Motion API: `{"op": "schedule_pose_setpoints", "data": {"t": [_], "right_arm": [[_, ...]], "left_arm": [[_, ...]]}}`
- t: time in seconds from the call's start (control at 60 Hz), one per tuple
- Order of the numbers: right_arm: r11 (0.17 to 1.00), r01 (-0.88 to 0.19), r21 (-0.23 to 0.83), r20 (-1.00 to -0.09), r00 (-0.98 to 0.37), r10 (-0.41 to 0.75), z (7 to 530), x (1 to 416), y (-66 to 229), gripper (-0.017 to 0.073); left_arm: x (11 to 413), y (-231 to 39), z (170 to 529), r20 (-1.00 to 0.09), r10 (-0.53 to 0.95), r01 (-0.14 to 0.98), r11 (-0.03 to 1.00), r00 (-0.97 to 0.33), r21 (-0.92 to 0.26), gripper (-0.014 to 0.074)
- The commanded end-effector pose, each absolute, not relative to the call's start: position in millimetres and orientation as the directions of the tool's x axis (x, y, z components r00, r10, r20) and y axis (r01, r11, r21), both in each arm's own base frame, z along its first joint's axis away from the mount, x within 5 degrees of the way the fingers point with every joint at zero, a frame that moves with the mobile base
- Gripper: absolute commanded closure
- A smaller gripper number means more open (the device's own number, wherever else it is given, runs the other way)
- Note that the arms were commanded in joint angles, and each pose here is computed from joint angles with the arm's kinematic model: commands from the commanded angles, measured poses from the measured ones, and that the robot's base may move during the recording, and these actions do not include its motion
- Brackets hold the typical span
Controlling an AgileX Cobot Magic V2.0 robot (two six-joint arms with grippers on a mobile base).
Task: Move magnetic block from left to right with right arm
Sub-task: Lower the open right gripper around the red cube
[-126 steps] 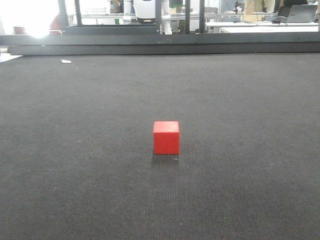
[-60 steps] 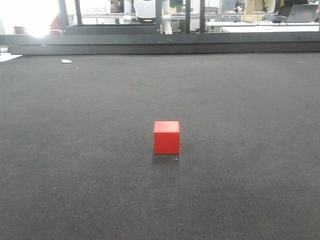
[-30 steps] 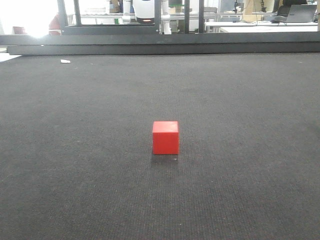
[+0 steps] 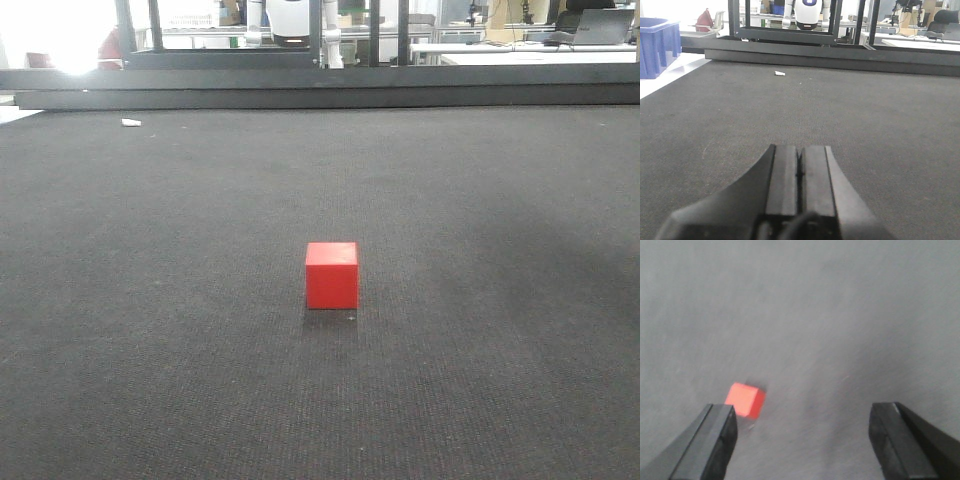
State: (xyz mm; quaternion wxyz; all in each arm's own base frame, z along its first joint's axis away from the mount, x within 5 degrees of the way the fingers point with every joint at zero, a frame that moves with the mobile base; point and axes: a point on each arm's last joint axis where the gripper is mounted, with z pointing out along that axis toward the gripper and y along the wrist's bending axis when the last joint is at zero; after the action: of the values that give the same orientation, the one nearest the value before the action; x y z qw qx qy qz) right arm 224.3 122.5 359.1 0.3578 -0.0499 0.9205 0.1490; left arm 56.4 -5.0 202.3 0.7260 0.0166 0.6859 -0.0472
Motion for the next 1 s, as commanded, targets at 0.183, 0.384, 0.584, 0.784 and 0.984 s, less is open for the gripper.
{"op": "schedule_pose_setpoints", "data": {"t": [0.183,0.384,0.584,0.784,0.984], "right_arm": [[0.956,-0.176,0.235,-0.621,-0.784,0.008,350,255,196,-0.0073],[0.968,-0.177,0.18,-0.573,-0.818,-0.043,330,269,239,-0.0073],[0.985,-0.146,0.09,-0.517,-0.852,-0.079,311,280,258,-0.0073],[0.993,-0.085,0.082,-0.471,-0.882,-0.037,290,286,264,-0.0073],[0.996,-0.071,0.06,-0.437,-0.899,-0.038,271,292,269,-0.0073]], "left_arm": [[55,-5,208,-0.987,-0.061,0.099,0.994,0.15,-0.047,0.071],[55,-5,208,-0.987,-0.061,0.099,0.994,0.15,-0.047,0.071],[55,-5,208,-0.987,-0.061,0.099,0.994,0.15,-0.047,0.071],[55,-5,208,-0.987,-0.061,0.099,0.994,0.15,-0.047,0.071],[55,-5,208,-0.987,-0.061,0.099,0.994,0.15,-0.047,0.071]]}}
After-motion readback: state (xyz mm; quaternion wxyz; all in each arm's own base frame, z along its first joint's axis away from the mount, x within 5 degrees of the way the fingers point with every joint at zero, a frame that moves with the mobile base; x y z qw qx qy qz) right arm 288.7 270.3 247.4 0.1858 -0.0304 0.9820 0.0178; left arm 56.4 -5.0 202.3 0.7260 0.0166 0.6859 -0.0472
